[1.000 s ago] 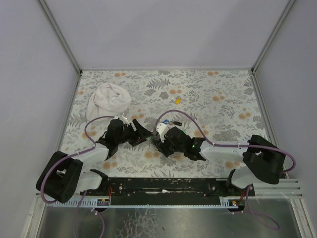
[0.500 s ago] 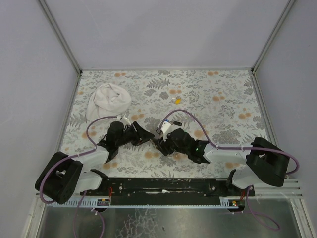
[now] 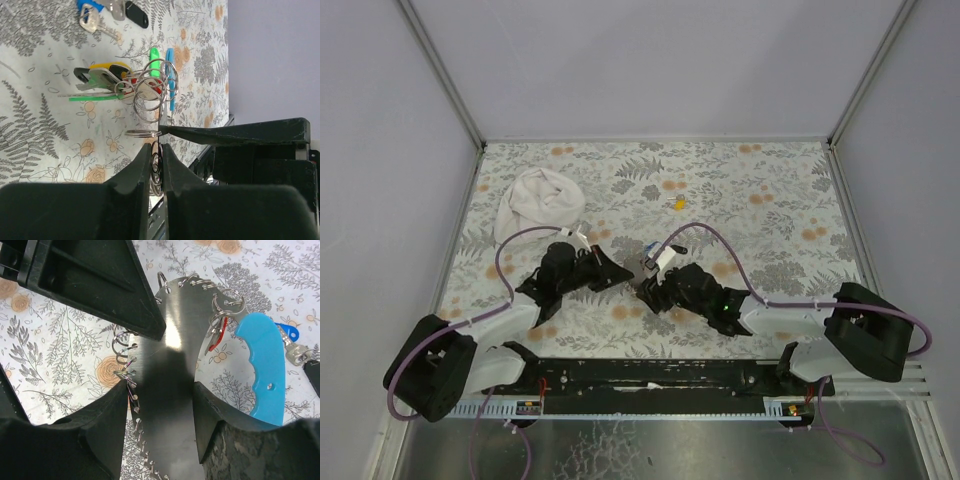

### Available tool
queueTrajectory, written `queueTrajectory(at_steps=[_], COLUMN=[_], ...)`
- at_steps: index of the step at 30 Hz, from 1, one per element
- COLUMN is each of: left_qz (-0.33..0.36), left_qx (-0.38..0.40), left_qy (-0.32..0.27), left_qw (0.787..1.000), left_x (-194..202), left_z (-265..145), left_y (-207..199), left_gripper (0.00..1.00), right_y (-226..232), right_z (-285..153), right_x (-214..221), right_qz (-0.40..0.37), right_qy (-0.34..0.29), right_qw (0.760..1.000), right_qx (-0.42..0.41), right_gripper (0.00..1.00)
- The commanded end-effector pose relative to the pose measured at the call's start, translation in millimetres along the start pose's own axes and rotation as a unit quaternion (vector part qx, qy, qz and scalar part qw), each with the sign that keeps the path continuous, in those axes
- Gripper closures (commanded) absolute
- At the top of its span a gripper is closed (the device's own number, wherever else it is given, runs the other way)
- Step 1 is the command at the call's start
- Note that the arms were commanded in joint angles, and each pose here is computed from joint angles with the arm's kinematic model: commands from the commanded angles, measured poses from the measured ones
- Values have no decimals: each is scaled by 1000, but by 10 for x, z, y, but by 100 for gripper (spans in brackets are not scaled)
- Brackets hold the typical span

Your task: Put the keys on the keyring

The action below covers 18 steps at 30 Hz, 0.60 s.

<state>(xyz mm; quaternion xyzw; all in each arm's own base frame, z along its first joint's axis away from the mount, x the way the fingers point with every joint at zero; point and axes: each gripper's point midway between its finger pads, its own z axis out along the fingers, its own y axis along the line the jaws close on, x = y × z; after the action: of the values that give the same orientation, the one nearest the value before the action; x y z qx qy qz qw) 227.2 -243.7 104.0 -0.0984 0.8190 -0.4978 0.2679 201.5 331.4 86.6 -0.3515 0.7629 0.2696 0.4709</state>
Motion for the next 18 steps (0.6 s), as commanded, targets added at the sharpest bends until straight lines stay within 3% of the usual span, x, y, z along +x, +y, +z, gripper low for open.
queueTrajectory(at_steps=[1,9,12,18], left_qz=[79,142,103,-39], left_qx=[0,-85,-113,-140], left_qy=[-29,-29,-30,-64], left_qw=[996,986,988,987], left_x=[-238,-407,-424,-458], left_z=[-7,-87,-80,-45], left_y=[-276,-286,-240,-189], left_gripper=[100,100,100,100], right_y=[7,10,-5,-2], right_z=[-110,-361,-432,-397], right_x=[-413,-418,-421,-411], right_qz=[9,-32,-53,-96], right_qy=[-80,-67,-57,-38], right_qw=[997,997,997,994], right_qx=[3,-10,-10,-17], right_gripper=[54,25,1,1])
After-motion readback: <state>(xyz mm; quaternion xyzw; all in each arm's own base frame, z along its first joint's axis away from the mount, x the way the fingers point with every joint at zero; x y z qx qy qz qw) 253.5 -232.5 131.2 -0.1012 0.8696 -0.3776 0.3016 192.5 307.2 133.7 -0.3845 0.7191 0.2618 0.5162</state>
